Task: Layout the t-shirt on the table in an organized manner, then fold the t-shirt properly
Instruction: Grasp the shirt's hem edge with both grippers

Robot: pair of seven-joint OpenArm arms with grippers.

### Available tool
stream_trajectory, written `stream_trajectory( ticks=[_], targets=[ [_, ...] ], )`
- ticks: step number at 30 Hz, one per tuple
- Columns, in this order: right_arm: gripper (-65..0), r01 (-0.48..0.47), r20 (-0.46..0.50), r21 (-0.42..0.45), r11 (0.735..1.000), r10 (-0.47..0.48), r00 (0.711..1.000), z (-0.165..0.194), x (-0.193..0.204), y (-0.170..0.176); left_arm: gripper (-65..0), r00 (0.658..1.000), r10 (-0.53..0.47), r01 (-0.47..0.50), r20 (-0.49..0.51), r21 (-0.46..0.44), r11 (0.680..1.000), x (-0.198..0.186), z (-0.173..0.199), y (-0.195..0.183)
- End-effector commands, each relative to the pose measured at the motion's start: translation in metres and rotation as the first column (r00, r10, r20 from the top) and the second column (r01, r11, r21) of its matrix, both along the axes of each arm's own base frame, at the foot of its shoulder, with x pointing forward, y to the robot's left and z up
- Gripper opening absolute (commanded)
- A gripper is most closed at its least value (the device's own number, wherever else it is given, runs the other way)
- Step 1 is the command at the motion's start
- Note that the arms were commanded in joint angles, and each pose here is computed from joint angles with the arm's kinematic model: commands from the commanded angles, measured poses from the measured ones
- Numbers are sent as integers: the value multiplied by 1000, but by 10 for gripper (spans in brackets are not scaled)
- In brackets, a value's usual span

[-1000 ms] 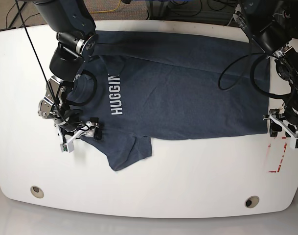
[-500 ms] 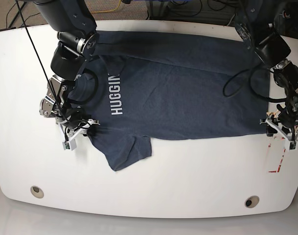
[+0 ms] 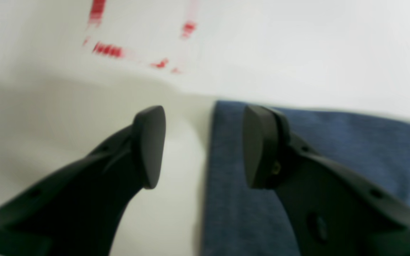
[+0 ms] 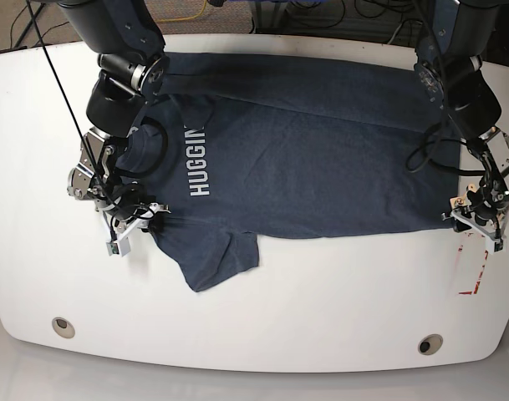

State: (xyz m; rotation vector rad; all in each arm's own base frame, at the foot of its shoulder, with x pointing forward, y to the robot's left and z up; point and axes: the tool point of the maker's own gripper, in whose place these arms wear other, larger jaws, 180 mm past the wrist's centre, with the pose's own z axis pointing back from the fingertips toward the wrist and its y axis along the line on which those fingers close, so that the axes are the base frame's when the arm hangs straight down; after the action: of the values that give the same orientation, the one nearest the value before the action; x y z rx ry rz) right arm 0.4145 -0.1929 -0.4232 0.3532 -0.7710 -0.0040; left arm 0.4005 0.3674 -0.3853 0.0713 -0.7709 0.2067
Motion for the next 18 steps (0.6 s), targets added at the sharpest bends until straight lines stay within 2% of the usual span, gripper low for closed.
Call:
stream_trajectory(
  ticks=[1,5,11,15,18],
  targets=[
    [-566,4,52,-6,1000,-4,999,17,14,-5,-336,997,23,-25,67,21,999,12,22,20],
    [-566,5,50,-7,1000,-5,999,17,13,-6,-300,998,29,-30,47,9,1000,7,12,24],
    [-566,6,50,-10,1000,-6,999,17,13,-8,-169,999,30,-30,39,-13,999,8,6,21],
    [-566,7,50,-11,1000,-6,999,17,13,-8,-185,999,23,-22,37,-20,1000,9,4,16],
    [-566,7,50,-11,1000,-6,999,17,13,-8,-200,999,-20,21,37,-34,999,12,2,6]
  ],
)
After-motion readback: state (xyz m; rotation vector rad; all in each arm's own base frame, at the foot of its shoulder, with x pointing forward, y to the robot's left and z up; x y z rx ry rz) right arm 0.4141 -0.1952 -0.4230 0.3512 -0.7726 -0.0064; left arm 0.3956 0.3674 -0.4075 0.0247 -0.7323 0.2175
